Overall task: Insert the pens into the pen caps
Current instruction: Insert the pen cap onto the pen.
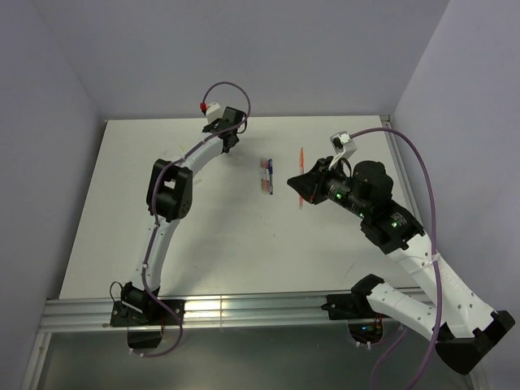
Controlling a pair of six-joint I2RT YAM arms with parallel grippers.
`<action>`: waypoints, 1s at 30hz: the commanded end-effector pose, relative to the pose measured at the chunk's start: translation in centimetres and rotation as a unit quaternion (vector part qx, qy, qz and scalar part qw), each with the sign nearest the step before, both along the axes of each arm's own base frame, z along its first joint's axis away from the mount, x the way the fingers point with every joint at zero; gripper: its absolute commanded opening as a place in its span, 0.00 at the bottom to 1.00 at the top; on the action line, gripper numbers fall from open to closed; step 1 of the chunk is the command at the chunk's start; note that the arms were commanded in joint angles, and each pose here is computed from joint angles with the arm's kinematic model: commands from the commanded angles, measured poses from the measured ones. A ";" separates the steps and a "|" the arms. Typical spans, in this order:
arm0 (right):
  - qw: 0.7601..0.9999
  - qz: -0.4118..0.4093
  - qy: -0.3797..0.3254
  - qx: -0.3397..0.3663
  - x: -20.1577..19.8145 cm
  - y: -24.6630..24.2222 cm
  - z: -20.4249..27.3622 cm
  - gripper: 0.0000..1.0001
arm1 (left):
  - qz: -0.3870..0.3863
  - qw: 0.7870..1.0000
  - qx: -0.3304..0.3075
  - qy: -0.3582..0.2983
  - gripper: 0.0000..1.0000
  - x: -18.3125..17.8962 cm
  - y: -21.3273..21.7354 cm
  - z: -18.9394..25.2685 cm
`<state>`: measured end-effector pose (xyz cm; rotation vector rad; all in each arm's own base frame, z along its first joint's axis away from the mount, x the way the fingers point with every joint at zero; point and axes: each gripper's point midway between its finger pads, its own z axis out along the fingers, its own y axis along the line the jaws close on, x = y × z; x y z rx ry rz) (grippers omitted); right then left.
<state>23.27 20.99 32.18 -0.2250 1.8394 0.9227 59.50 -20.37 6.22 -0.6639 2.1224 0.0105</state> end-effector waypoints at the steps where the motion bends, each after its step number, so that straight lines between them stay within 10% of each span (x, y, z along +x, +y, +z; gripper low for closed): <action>1: 1.000 -0.003 -0.022 0.002 0.1 -0.3 0.7 0.00 | -0.021 0.999 -0.034 -0.027 0.46 1.0 -2.2 1.7; 30: 1.000 -0.001 -0.019 -0.003 -0.1 -0.5 -0.2 0.00 | -0.039 0.998 -0.034 0.029 0.39 -1.3 -3.7 -1.4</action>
